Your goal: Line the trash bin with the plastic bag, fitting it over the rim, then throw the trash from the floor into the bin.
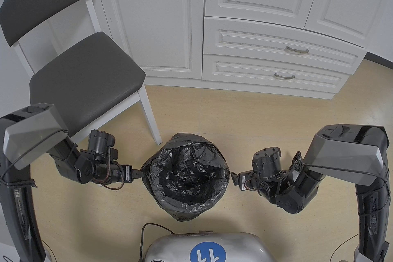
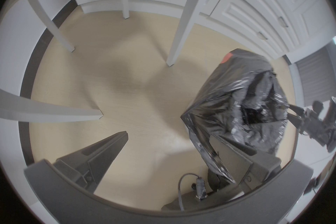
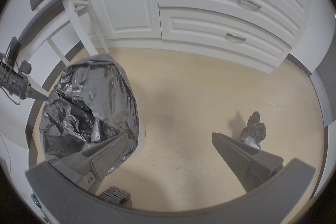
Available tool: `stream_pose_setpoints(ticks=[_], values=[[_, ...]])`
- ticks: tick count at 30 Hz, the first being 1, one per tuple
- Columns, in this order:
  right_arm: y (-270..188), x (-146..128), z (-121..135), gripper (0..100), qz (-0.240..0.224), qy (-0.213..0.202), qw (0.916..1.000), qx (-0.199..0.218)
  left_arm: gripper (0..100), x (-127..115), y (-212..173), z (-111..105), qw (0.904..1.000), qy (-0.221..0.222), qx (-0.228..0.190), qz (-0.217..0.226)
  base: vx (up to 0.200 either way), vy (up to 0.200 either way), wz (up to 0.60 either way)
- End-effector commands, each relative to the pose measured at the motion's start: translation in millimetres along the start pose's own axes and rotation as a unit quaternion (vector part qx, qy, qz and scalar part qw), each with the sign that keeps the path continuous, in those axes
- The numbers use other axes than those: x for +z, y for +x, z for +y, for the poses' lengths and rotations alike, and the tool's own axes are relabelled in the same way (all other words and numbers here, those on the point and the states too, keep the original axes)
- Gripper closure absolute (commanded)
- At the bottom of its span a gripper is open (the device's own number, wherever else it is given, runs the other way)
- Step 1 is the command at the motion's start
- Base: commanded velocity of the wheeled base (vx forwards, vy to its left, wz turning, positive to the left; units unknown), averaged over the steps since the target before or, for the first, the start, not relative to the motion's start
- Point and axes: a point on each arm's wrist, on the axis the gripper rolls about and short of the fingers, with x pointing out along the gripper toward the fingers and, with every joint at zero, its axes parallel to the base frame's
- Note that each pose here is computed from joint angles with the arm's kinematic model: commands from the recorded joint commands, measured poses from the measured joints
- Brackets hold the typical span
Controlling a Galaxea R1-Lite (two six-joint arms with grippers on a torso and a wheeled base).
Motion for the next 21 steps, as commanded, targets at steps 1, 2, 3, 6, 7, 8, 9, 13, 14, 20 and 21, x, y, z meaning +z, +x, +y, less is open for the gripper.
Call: stream_pose_setpoints(ticks=[1,2,3,6,7,8,9,13,14,20,21], values=[[-9.1,17.4,3.7,0,-0.031,0.012,0.9994,0.01,0,10.4,-47.9,1.3,0.9986,0.013,-0.036,-0.036,0.0,0.0,0.0],[-4.2,17.1,6.2,0,-0.036,0.017,0.9991,0.011,0,10.5,-49.6,-3.9,0.9982,0.014,-0.044,-0.037,0.0,0.0,0.0],[-4.2,17.1,6.2,0,-0.036,0.017,0.9991,0.011,0,10.5,-49.6,-3.9,0.9982,0.014,-0.044,-0.037,0.0,0.0,0.0],[9.4,18.1,16.4,0,-0.064,0.047,0.9966,0.021,0,7.4,-45.6,-25.9,0.9974,0.009,-0.064,-0.032,0.0,0.0,0.0],[9.4,18.1,16.4,0,-0.064,0.047,0.9966,0.021,0,7.4,-45.6,-25.9,0.9974,0.009,-0.064,-0.032,0.0,0.0,0.0],[18.8,22.7,26.7,0,-0.077,0.055,0.995,0.031,0,6.5,-42.4,-30.9,0.997,0.0,-0.07,-0.033,0.0,0.0,0.0],[20.7,24.2,29.2,0,-0.08,0.055,0.9947,0.033,0,5.9,-41.6,-30.2,0.997,-0.001,-0.069,-0.033,0.0,0.0,0.0],[30.6,48.1,47.1,0,-0.096,0.046,0.9934,0.044,0,4.5,-40.5,-30.3,0.9967,0.0,-0.072,-0.039,0.0,0.0,0.0],[33.1,61.0,57.2,0,-0.093,0.036,0.9938,0.05,0,3.2,-41.8,-30.1,0.9967,0.0,-0.071,-0.038,0.0,0.0,0.0],[55.2,74.3,84.5,0,-0.073,-0.025,0.9955,0.055,0,1.3,-42.7,-29.7,0.9969,0.001,-0.071,-0.036,0.0,0.0,0.0],[57.9,76.2,86.2,0,-0.075,-0.035,0.9951,0.054,0,0.8,-42.7,-29.6,0.9969,0.001,-0.07,-0.035,0.0,0.0,0.0]])
